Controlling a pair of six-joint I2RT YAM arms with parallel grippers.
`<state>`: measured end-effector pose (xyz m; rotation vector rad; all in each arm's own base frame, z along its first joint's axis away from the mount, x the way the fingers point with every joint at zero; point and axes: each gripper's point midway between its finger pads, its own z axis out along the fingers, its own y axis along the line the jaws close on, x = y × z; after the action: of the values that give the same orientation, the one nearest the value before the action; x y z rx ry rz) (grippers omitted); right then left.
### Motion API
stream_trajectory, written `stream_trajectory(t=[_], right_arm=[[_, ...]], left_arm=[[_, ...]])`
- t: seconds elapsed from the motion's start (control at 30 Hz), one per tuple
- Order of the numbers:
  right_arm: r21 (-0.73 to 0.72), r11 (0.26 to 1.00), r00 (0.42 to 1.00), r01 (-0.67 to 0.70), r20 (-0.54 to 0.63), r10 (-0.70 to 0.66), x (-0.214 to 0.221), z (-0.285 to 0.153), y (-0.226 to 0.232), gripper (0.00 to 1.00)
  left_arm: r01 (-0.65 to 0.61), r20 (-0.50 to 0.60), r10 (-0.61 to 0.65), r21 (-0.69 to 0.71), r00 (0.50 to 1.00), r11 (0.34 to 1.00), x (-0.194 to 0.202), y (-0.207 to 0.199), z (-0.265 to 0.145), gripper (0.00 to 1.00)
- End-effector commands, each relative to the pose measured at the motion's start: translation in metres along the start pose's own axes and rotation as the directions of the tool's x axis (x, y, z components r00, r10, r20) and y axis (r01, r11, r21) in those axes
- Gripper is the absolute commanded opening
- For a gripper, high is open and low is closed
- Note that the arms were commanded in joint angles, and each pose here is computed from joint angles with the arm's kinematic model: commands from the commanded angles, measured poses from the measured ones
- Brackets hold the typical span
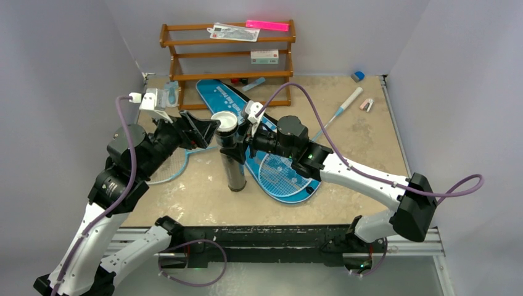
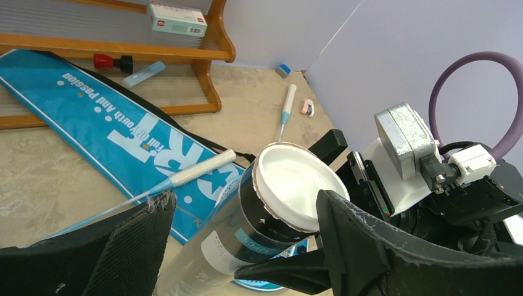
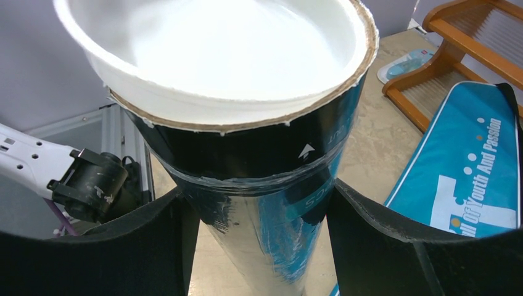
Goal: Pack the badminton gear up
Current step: Close the lid on the shuttle tube.
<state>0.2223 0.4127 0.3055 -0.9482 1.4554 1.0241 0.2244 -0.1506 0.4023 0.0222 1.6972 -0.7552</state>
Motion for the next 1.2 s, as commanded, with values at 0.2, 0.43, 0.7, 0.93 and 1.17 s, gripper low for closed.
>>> stream_trajectory(t=[0.2, 0.43, 0.7, 0.93, 1.17], right_arm=[[-0.026, 0.999, 0.996, 0.035, 0.085, -0.032, -0.038, -0.001, 0.007, 0.82], [-0.027, 0.999, 0.996, 0.033, 0.078, -0.031, -0.041, -0.002, 0.008, 0.91], [-0.045, 0.998, 0.997, 0.043, 0.071, -0.04, -0.052, -0.011, 0.015, 0.99], [-0.048, 0.998, 0.995, 0.044, 0.086, -0.04, -0.073, -0.025, 0.021, 0.99], [-0.041, 0.998, 0.991, 0.05, 0.123, -0.044, -0.101, -0.037, 0.026, 0.99]], left_arm=[[-0.037, -0.104, 0.033, -0.039, 0.994, 0.999, 0.031, 0.015, 0.008, 0.81], [-0.031, -0.11, 0.028, -0.033, 0.994, 0.999, 0.031, 0.014, 0.006, 0.8], [-0.016, -0.116, 0.012, -0.038, 0.993, 0.999, 0.037, 0.016, 0.001, 0.8], [-0.005, -0.134, 0.002, -0.026, 0.991, 1.0, 0.043, 0.015, 0.0, 0.79], [0.0, -0.137, -0.003, -0.025, 0.991, 1.0, 0.045, 0.015, -0.004, 0.79]])
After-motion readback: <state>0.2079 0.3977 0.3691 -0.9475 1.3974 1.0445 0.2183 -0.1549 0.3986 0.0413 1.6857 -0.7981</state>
